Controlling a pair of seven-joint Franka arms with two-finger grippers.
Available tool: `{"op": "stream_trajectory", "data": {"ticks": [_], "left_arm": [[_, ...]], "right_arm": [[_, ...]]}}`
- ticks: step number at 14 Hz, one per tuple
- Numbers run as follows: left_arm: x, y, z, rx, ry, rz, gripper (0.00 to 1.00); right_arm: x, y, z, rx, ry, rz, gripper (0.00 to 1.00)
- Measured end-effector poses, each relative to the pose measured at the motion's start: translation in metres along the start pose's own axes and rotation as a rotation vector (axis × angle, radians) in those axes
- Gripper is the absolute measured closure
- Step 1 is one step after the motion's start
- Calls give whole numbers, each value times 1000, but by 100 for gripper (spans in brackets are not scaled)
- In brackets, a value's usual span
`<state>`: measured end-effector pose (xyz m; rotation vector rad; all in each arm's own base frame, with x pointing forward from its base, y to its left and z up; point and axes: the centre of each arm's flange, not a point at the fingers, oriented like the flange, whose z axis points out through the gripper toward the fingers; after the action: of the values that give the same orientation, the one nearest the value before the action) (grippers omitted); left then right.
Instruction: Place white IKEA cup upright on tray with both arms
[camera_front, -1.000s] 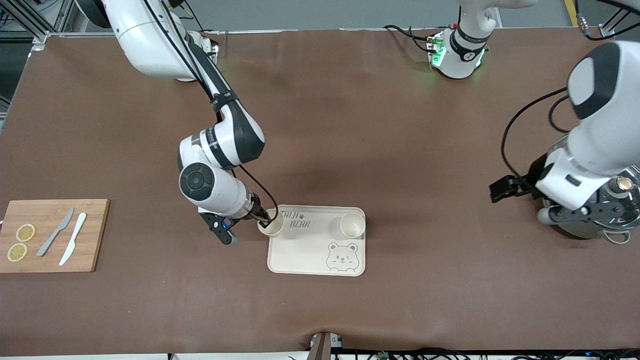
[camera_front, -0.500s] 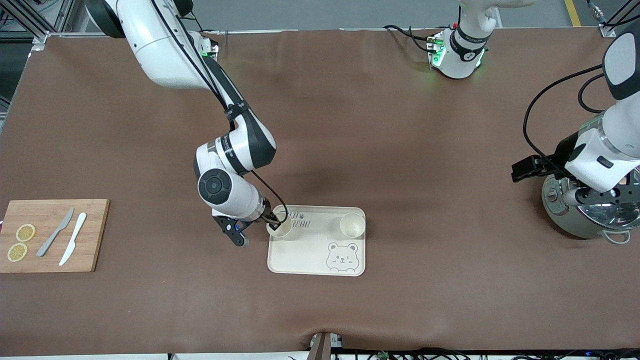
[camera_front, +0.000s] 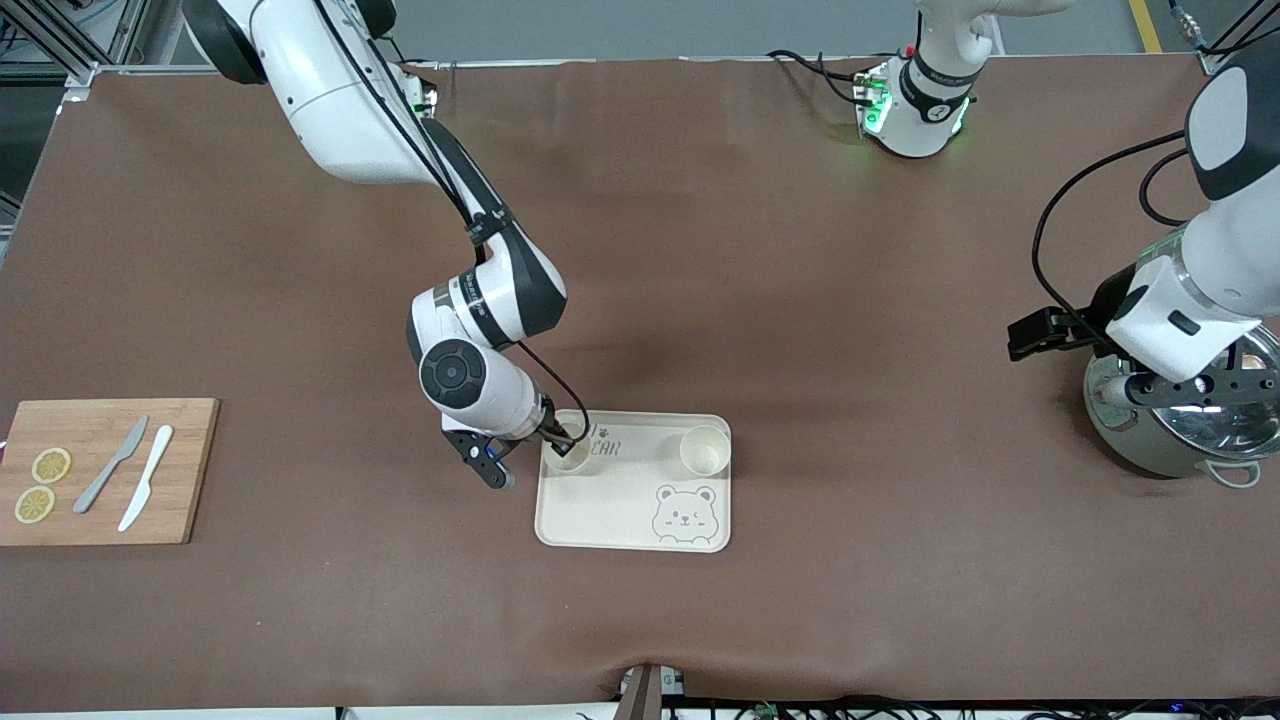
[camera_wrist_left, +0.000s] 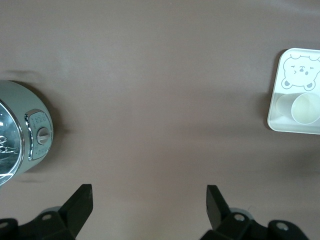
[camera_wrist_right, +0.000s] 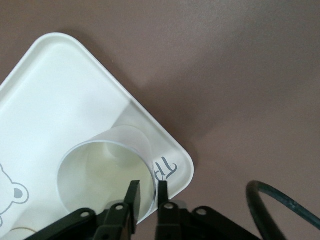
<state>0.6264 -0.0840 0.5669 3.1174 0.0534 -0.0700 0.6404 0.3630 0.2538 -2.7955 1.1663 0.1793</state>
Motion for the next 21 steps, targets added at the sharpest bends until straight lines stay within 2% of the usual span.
{"op": "stream_trajectory", "data": {"ticks": [3, 5, 7, 9, 11, 16, 21], "left_arm": [[0, -1, -6, -2, 12, -12, 0], [-2, -4, -14, -4, 26, -17, 0], [-10, -6, -35, -6, 62, -19, 0], [-22, -7, -58, -9, 97, -18, 0], [-33, -8, -69, -6, 94, -18, 0], [-45, -7, -72, 4, 45, -13, 0], [-49, 6, -69, 75, 44, 18, 0]], "right_arm": [[-3, -4, -14, -20, -12, -18, 41], [-6, -9, -45, -62, -33, -33, 23], [-5, -10, -87, -77, -41, -36, 1], [6, 0, -133, -81, -47, -23, 0], [21, 19, -181, -86, -45, -14, 0], [47, 75, -272, -168, 34, -35, 0], [83, 141, -332, -230, -17, -131, 0]]}}
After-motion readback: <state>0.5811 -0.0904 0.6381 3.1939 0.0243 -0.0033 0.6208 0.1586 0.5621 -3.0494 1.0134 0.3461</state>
